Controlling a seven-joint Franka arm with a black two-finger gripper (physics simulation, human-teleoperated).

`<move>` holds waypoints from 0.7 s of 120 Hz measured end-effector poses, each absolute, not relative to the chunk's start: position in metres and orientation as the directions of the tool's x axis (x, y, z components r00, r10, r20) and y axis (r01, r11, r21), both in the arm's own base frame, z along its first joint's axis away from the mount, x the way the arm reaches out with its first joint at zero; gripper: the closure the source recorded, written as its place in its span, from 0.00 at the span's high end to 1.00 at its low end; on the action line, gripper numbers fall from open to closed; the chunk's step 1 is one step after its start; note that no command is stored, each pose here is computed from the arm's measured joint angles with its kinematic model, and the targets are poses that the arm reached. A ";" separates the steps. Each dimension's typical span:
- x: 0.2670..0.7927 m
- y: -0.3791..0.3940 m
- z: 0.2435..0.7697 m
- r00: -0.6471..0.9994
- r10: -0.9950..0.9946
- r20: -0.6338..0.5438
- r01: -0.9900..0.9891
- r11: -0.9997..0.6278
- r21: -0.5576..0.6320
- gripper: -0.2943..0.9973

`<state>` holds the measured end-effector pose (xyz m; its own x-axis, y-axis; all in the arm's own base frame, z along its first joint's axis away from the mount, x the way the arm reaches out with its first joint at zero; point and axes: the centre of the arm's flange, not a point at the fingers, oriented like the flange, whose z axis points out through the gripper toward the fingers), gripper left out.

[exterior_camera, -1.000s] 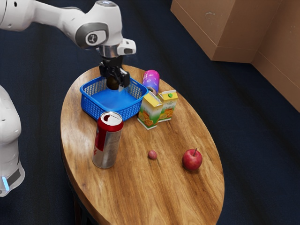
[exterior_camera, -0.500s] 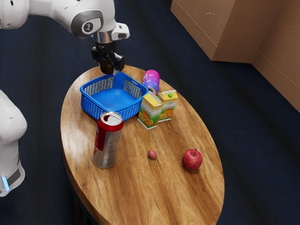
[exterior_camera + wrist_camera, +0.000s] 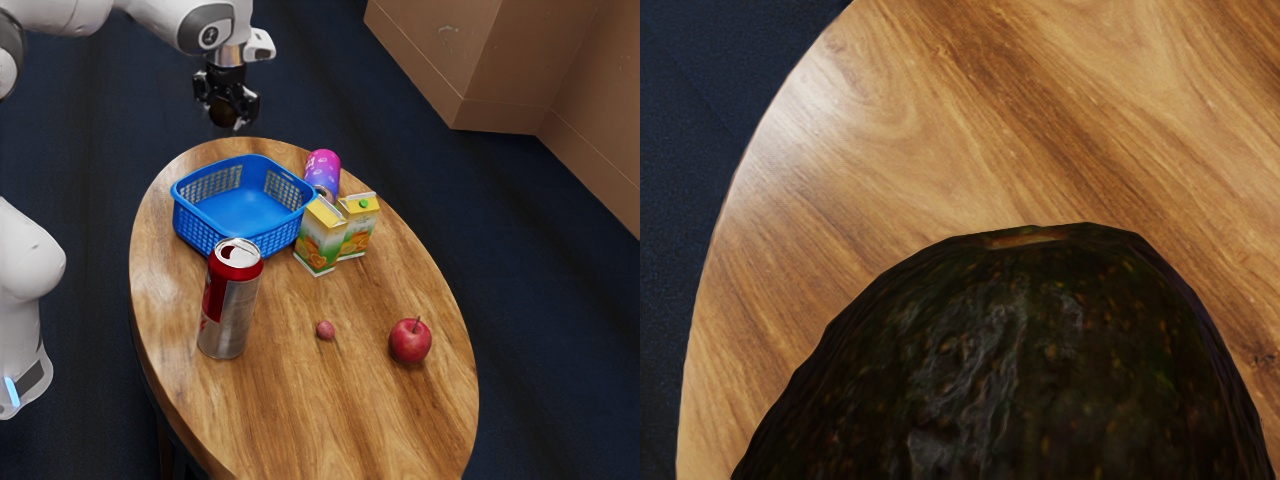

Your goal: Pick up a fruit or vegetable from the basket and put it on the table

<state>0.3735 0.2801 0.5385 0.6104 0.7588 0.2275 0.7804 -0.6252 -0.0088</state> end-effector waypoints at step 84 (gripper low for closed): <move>0.387 0.305 0.565 0.638 0.719 0.276 0.746 -0.666 0.010 0.75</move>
